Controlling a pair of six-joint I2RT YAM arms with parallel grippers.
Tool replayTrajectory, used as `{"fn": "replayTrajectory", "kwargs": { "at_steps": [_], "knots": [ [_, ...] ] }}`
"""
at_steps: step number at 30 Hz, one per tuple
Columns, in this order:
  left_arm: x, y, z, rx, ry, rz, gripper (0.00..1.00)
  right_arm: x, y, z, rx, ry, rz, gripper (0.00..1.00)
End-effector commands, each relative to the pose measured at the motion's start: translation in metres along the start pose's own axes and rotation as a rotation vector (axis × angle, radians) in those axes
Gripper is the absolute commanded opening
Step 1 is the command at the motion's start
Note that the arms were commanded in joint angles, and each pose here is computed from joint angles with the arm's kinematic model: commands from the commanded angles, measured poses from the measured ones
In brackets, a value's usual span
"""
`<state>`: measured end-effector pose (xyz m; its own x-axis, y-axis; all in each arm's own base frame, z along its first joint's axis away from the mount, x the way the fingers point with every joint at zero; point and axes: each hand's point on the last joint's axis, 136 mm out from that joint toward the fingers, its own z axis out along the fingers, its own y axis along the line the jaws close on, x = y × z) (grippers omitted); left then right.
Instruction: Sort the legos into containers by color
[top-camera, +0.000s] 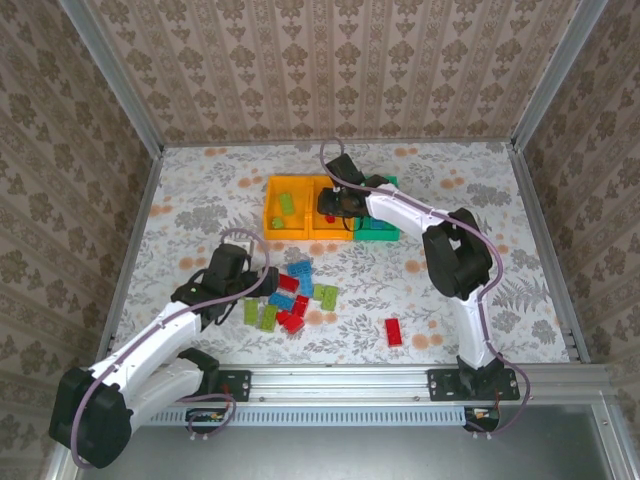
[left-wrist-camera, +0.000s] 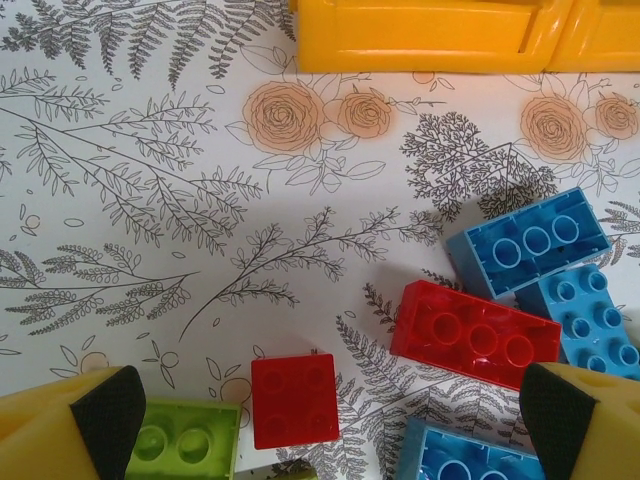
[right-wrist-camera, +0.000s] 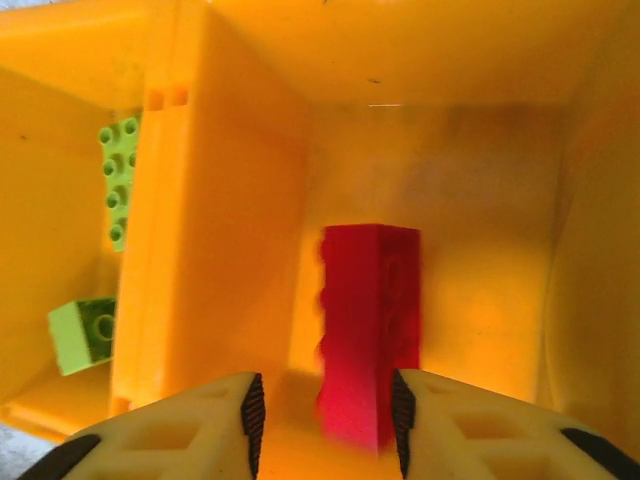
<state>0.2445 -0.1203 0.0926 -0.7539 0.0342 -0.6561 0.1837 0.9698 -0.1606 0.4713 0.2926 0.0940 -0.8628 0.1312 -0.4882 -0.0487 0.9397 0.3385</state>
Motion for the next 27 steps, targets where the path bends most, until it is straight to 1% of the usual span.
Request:
{"fn": "replayTrajectory", "kwargs": {
  "at_steps": [1,2,3,7,9,11,13,17,20,22,24,27],
  "knots": [
    [0.004,0.003,-0.001,-0.016,0.002,0.005,1.00,-0.004,-0.002,-0.001,0.034,0.002,-0.037,0.52],
    [0.004,0.002,-0.001,-0.014,0.002,0.006,1.00,-0.003,0.000,-0.003,0.024,0.006,-0.042,0.61],
    [0.004,0.002,-0.001,-0.014,0.002,0.006,1.00,-0.003,0.002,-0.007,0.015,0.006,-0.046,0.67],
    [0.002,0.000,-0.002,-0.009,-0.002,0.008,1.00,0.002,0.011,-0.036,-0.029,-0.005,-0.079,0.77],
    [0.001,0.000,-0.003,-0.011,-0.004,0.012,1.00,0.014,0.008,-0.058,-0.018,-0.007,-0.113,0.81],
    [0.002,0.000,-0.002,-0.014,-0.004,0.013,1.00,0.033,-0.003,-0.078,0.026,0.011,-0.146,0.82],
    [0.003,0.000,-0.001,-0.015,-0.005,0.011,1.00,0.059,-0.024,-0.098,0.104,0.038,-0.165,0.83],
    [0.004,-0.001,0.000,-0.013,-0.005,0.009,1.00,0.127,-0.082,-0.130,0.267,0.131,-0.124,0.83],
    [0.003,-0.002,0.001,-0.013,-0.008,0.014,1.00,0.178,-0.116,-0.147,0.340,0.189,-0.093,0.81],
    [0.002,-0.003,0.001,-0.012,-0.011,0.016,1.00,0.207,-0.128,-0.154,0.351,0.212,-0.072,0.79],
    [-0.001,-0.004,0.002,-0.010,-0.016,0.013,1.00,0.233,-0.130,-0.156,0.339,0.234,-0.067,0.78],
    [-0.003,-0.008,0.004,0.000,-0.016,0.006,1.00,0.263,-0.133,-0.153,0.347,0.266,-0.052,0.79]
  ]
}}
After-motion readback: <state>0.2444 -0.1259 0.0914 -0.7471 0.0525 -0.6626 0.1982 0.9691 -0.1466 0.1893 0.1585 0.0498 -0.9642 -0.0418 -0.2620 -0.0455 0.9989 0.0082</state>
